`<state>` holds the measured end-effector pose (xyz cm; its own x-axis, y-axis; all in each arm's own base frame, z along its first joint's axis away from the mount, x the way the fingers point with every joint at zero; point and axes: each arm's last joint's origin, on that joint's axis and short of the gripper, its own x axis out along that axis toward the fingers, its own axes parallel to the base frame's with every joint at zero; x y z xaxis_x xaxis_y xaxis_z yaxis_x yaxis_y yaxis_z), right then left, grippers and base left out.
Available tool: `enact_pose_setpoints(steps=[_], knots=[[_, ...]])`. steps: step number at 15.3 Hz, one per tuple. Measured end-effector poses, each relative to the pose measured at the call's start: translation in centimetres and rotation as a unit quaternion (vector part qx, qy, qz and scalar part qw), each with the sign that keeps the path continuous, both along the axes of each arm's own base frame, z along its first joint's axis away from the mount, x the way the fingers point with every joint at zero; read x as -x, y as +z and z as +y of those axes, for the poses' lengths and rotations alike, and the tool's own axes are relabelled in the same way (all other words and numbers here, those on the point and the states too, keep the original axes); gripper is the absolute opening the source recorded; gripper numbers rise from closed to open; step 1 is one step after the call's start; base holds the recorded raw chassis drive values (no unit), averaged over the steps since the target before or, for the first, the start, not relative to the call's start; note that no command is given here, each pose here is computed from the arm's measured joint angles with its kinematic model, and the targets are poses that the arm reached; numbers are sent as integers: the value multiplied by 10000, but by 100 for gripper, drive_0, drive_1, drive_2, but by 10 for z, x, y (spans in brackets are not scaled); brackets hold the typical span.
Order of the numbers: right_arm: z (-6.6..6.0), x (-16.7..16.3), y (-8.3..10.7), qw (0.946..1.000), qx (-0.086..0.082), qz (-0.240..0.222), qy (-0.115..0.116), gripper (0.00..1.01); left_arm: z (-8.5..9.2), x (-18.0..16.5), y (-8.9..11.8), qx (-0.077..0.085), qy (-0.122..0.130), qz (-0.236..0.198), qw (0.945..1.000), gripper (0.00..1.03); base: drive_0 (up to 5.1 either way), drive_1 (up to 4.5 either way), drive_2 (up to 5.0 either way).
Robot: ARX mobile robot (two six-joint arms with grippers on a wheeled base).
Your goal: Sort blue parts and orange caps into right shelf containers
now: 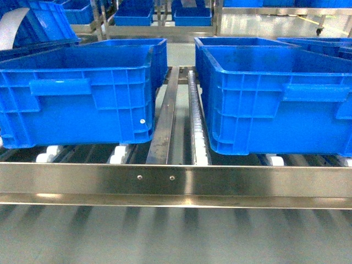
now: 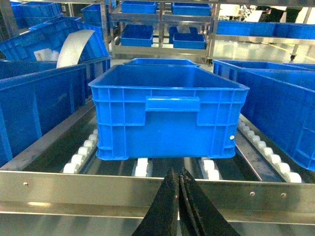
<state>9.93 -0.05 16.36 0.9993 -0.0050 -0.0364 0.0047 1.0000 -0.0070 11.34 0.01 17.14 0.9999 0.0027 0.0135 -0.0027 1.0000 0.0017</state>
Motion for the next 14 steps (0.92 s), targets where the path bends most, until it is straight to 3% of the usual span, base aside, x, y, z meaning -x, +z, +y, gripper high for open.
enact_pose_setpoints(steps=[1, 5, 7, 10, 14], knots=[[0, 2, 5, 9996, -1, -278, 4, 2, 0, 1, 0, -2, -13, -19, 10000, 2, 0, 0, 0], [0, 2, 3, 9998, -14, -185, 4, 2, 0, 5, 0, -2, -8, -15, 10000, 2, 0, 0, 0], [0, 2, 3, 9998, -18, -193, 0, 2, 0, 12, -6, -5, -32, 254, 9997, 2, 0, 0, 0], [0, 2, 3, 9998, -18, -197, 2, 2, 0, 16, -1, 0, -11, -46, 10000, 2, 0, 0, 0], [0, 2, 3, 9998, -18, -198, -6, 2, 0, 16, -4, 2, -8, 65, 10000, 2, 0, 0, 0]])
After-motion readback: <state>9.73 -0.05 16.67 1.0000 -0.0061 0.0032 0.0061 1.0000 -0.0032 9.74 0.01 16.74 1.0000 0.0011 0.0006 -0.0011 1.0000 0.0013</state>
